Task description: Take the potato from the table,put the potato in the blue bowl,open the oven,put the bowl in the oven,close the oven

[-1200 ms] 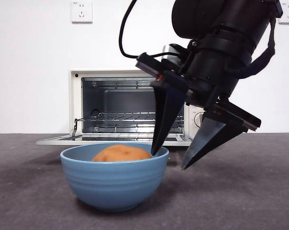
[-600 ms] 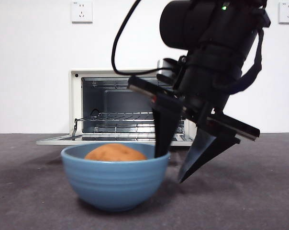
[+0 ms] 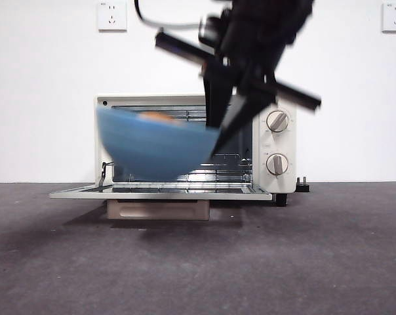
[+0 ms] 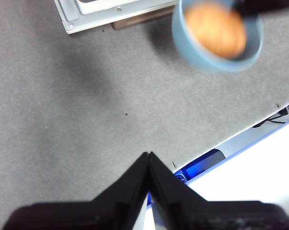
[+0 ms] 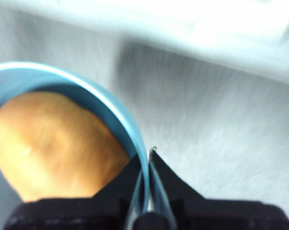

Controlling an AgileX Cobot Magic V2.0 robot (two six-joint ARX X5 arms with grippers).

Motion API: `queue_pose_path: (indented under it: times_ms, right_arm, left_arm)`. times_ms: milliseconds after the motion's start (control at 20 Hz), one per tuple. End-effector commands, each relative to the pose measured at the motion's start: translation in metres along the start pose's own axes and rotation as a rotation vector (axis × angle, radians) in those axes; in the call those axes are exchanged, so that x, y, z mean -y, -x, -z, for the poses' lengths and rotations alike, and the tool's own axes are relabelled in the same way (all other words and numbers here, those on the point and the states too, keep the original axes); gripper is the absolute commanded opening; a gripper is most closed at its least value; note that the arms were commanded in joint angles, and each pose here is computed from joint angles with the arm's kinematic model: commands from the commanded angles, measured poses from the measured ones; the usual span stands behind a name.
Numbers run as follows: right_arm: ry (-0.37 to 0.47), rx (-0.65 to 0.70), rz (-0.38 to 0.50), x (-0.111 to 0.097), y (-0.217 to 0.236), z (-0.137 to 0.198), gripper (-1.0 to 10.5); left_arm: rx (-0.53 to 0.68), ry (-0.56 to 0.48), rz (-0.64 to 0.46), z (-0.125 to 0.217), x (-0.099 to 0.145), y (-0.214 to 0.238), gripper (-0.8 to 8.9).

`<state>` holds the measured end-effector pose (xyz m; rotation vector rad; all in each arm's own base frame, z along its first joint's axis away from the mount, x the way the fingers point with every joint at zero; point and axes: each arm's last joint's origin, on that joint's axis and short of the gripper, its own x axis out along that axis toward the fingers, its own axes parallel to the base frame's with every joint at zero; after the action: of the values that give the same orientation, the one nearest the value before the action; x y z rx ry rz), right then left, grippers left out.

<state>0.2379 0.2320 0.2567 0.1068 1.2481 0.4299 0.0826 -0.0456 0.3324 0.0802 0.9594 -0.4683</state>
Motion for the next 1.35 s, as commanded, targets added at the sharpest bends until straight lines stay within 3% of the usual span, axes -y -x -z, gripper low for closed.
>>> queue_pose_path:
  times_ms: [50, 200, 500, 750, 950, 1350]
  right_arm:
    - [0.015, 0.052, 0.026, -0.006, 0.015, -0.015, -0.1]
    - [-0.012, 0.113, 0.006, -0.011, 0.030, -0.042, -0.1]
    - [-0.092, 0.066, 0.072, -0.013, 0.020, -0.095, -0.1]
    - [-0.370, 0.020, 0.062, 0.004, -0.020, -0.124, -0.1]
    - [-0.574, 0.055, 0.143, 0.014, -0.029, -0.127, -0.1]
    - [-0.827, 0.142, 0.101, 0.024, -0.027, -0.139, -0.1]
  left_arm:
    - [0.003, 0.005, 0.000, 0.001, 0.000, 0.001, -0.05]
    - [0.004, 0.016, 0.000, 0.001, 0.000, 0.001, -0.05]
    - [0.006, 0.038, -0.001, 0.001, 0.000, 0.001, -0.05]
    - [0.005, 0.037, -0.001, 0.001, 0.000, 0.001, -0.05]
    - [0.013, 0.037, 0.000, 0.000, 0.000, 0.001, -0.05]
    - [0.019, 0.035, 0.001, -0.001, 0.000, 0.001, -0.05]
